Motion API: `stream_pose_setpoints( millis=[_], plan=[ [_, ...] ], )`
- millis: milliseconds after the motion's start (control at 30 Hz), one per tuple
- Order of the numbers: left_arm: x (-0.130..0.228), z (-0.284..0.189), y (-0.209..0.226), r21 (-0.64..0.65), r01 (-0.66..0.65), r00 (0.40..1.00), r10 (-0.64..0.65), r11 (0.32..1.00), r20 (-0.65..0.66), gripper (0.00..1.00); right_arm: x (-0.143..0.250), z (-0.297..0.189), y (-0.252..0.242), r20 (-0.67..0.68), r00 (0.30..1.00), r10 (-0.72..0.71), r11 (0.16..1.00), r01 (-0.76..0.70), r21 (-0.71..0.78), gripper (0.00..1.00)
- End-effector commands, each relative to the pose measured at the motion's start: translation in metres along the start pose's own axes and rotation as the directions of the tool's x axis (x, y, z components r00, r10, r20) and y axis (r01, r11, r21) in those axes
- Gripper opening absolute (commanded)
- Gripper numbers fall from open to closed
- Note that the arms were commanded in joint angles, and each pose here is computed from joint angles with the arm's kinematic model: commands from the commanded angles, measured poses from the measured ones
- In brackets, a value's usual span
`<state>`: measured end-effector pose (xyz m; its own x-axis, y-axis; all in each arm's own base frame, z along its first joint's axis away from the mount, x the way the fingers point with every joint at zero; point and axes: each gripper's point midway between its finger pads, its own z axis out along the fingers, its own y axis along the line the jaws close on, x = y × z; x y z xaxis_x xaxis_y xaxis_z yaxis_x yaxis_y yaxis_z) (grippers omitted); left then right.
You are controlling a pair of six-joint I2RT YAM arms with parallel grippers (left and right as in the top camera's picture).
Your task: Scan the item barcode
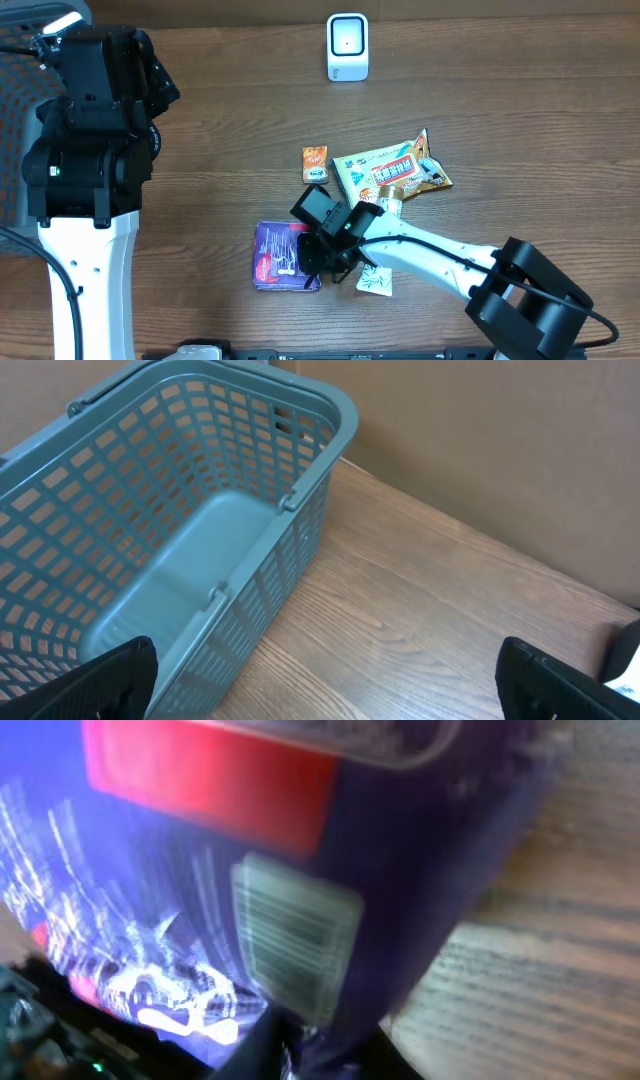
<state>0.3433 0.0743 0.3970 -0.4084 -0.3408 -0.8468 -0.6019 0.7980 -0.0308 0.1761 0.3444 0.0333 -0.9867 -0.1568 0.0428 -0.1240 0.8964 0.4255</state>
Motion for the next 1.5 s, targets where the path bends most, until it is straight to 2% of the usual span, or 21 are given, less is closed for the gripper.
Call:
stream_pose_setpoints(
  millis=[0, 133, 233, 400, 600, 767, 800, 833, 900, 933, 1067, 1133, 1200, 1333, 1400, 1467],
  plan=[
    [-0.005, -0.001, 0.005, -0.021, 0.018, 1.0, -0.017, 1.0, 0.016, 1.0, 0.006, 0.006, -0.01, -0.01, 0.999, -0.032, 0.999, 0.032, 0.038, 0.04],
    [-0.005, -0.001, 0.005, -0.021, 0.018, 1.0, -0.017, 1.0, 0.016, 1.0, -0.001, -0.002, -0.007, -0.013, 0.983, -0.185, 0.982, 0.185, 0.039, 0.04],
    [-0.005, 0.0, 0.005, -0.022, 0.017, 1.0, -0.017, 1.0, 0.015, 1.0, -0.012, -0.018, -0.009, -0.018, 0.944, -0.329, 0.942, 0.329, 0.068, 0.04],
    [-0.004, 0.001, 0.004, -0.023, 0.016, 1.0, -0.015, 1.0, 0.012, 1.0, -0.049, -0.064, -0.025, -0.017, 0.86, -0.51, 0.831, 0.497, 0.248, 0.04],
    [-0.001, 0.007, 0.001, -0.029, 0.006, 1.0, -0.006, 1.0, -0.001, 1.0, -0.083, -0.099, -0.003, 0.027, 0.693, -0.721, 0.668, 0.684, 0.293, 0.04],
    [0.004, 0.017, -0.003, -0.039, -0.01, 1.0, 0.009, 0.999, -0.024, 1.0, -0.09, -0.101, 0.005, 0.026, 0.586, -0.81, 0.566, 0.768, 0.301, 0.04],
    [0.005, 0.018, -0.004, -0.041, -0.013, 1.0, 0.012, 0.999, -0.027, 1.0, -0.092, -0.101, 0.006, 0.028, 0.571, -0.82, 0.551, 0.777, 0.304, 0.07],
    [0.005, 0.02, -0.005, -0.043, -0.016, 0.999, 0.014, 0.999, -0.032, 1.0, -0.094, -0.102, 0.007, 0.032, 0.558, -0.829, 0.539, 0.782, 0.313, 0.2],
    [0.007, 0.024, -0.006, -0.047, -0.021, 0.999, 0.019, 0.999, -0.039, 1.0, -0.101, -0.104, 0.006, 0.044, 0.556, -0.83, 0.535, 0.771, 0.345, 0.8],
    [0.008, 0.025, -0.007, -0.048, -0.023, 0.999, 0.021, 0.999, -0.042, 1.0, -0.103, -0.105, 0.006, 0.048, 0.559, -0.828, 0.537, 0.765, 0.355, 1.0],
    [0.008, 0.028, -0.008, -0.052, -0.023, 0.999, 0.021, 0.998, -0.04, 1.0, -0.101, -0.115, 0.007, 0.091, 0.685, -0.723, 0.668, 0.658, 0.348, 1.0],
    [0.007, 0.028, -0.008, -0.051, -0.021, 0.999, 0.019, 0.998, -0.037, 1.0, -0.097, -0.119, 0.006, 0.122, 0.782, -0.611, 0.77, 0.551, 0.322, 1.0],
    [0.006, 0.028, -0.009, -0.049, -0.019, 0.999, 0.018, 0.999, -0.036, 1.0, -0.086, -0.114, 0.016, 0.133, 0.852, -0.506, 0.857, 0.479, 0.191, 1.0],
    [0.007, 0.028, -0.008, -0.05, -0.021, 0.999, 0.019, 0.999, -0.037, 1.0, -0.07, -0.101, 0.046, 0.133, 0.862, -0.488, 0.865, 0.498, -0.055, 1.0],
    [0.007, 0.028, -0.008, -0.053, -0.024, 0.999, 0.021, 0.998, -0.04, 1.0, -0.075, -0.094, 0.041, 0.143, 0.902, -0.408, 0.906, 0.419, -0.054, 1.0],
    [0.008, 0.028, -0.007, -0.056, -0.026, 0.999, 0.023, 0.998, -0.042, 1.0, -0.082, -0.089, 0.02, 0.148, 0.958, -0.247, 0.968, 0.249, 0.002, 1.0]
  ],
)
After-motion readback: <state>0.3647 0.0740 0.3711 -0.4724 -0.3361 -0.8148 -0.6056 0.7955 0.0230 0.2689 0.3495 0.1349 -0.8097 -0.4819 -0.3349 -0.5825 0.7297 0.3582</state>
